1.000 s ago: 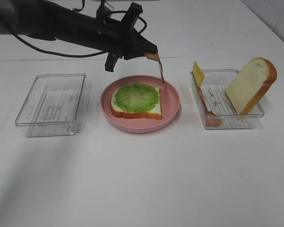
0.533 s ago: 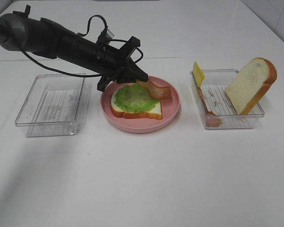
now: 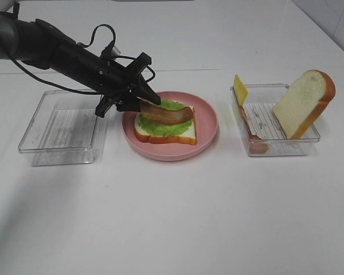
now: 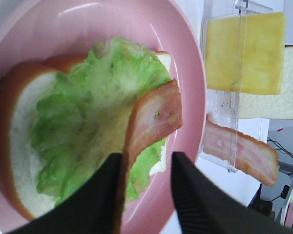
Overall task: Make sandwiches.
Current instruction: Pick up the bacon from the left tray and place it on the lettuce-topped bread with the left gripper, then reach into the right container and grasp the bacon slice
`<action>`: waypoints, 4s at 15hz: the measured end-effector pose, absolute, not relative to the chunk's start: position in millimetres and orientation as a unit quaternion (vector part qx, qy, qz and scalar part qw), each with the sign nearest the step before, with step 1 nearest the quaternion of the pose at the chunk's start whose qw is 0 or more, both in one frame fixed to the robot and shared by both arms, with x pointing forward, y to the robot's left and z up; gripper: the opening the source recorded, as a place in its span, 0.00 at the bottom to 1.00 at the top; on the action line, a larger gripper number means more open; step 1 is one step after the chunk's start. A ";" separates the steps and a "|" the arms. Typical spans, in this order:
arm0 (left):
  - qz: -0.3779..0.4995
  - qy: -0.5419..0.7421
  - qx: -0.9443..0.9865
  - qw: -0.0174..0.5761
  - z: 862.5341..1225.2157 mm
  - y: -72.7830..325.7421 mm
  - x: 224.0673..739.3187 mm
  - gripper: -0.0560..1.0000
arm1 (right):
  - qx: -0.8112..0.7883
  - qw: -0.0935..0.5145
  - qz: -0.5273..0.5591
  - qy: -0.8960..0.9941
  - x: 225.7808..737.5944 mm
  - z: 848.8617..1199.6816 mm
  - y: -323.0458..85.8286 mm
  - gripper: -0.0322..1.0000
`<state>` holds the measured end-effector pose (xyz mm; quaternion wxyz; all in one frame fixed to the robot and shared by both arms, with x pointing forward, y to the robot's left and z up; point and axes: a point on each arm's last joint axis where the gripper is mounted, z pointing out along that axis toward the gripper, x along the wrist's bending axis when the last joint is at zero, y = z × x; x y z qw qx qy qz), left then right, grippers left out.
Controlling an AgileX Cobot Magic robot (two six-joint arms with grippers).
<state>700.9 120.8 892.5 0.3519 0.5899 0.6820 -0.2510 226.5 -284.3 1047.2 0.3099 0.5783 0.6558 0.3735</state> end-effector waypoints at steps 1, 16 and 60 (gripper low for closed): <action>-0.248 0.682 0.592 0.351 893.9 121.2 700.6 0.60 | 0.578 0.310 0.374 0.656 226.5 1047.2 -284.3 0.70; 0.147 0.637 0.725 0.219 1162.2 215.6 580.6 0.92 | 0.578 0.309 0.374 0.656 226.5 1047.2 -284.2 0.70; 0.311 0.501 0.687 0.425 1052.9 297.5 232.5 0.92 | 0.696 0.114 0.240 0.667 494.8 1077.3 -289.5 0.70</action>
